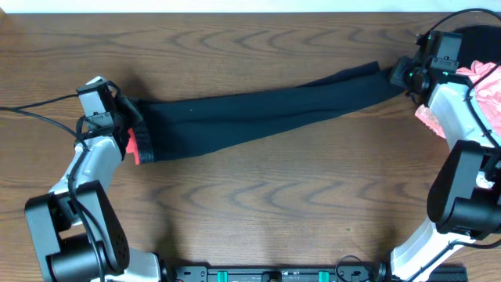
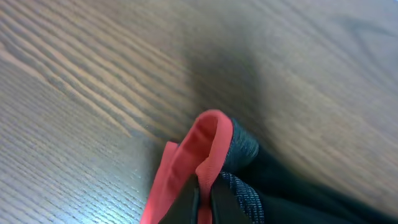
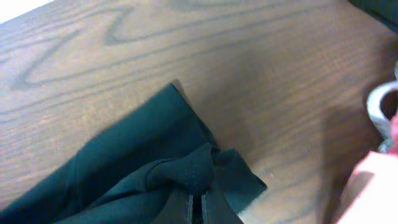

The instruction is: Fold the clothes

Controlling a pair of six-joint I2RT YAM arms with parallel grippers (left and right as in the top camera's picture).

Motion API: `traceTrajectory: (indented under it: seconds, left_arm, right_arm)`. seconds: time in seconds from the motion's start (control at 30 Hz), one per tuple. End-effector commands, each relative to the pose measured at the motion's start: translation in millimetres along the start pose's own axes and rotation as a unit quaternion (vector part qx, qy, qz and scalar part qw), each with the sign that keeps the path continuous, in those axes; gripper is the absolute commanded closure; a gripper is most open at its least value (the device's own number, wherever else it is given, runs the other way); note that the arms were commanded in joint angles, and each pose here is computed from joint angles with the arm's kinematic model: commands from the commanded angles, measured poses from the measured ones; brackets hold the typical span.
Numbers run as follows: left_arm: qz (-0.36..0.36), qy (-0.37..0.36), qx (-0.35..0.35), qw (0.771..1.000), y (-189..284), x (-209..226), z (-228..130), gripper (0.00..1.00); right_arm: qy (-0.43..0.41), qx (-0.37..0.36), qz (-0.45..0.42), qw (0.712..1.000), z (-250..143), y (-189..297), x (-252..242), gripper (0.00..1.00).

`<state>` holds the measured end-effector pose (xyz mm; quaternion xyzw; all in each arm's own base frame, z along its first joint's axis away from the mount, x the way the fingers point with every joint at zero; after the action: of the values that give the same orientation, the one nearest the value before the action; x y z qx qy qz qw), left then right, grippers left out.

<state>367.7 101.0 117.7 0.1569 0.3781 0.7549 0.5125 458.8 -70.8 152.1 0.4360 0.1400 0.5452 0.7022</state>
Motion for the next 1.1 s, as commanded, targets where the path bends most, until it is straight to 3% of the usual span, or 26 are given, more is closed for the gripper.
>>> traceTrajectory:
  seconds: [0.0,0.2,0.23,0.33,0.37,0.6,0.67,0.9,1.07]
  left_arm:
    - [0.02,-0.008,-0.005,1.0,-7,3,6,0.94]
    - [0.025,-0.008,0.007,1.0,-14,5,0,0.94]
    - [0.03,-0.008,0.006,0.999,-14,6,0,0.94]
    - [0.048,-0.008,0.002,0.999,-14,10,1,0.94]
    - [0.053,-0.008,0.002,0.999,-14,12,1,0.94]
    - [0.059,-0.007,0.002,0.998,-14,14,1,0.92]
    - [0.059,-0.007,0.003,0.998,-14,14,0,0.83]
    - [0.057,-0.007,-0.003,0.998,-13,13,3,0.37]
    - [0.03,-0.016,-0.006,0.999,-4,5,7,0.37]
  right_arm:
    - [0.003,-0.018,0.006,1.0,7,-1,14,0.99]
    - [-0.001,-0.025,0.014,1.0,7,-5,21,0.99]
    - [-0.003,-0.023,0.014,1.0,7,-7,20,0.84]
    - [-0.009,-0.013,0.009,1.0,1,-15,18,0.13]
    - [-0.009,-0.008,0.007,1.0,-1,-18,16,0.01]
    - [-0.005,0.011,-0.004,1.0,-9,-24,11,0.01]
    - [0.005,0.023,0.007,1.0,-13,-24,13,0.01]
    - [0.06,0.058,0.07,0.994,-22,-22,24,0.01]
    - [0.028,0.074,0.06,0.995,-23,-20,8,0.01]
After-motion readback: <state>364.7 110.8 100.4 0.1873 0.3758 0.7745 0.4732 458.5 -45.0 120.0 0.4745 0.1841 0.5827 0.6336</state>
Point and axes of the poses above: each gripper's point midway between its finger pads, its own y axis back along the fingers, its own x axis along the line the jaws close on, z = x × y, the point moved 7 cm from there along y, back along the fingers, and after that the axes turned 6 degrees about -y, right-handed, at the moved point
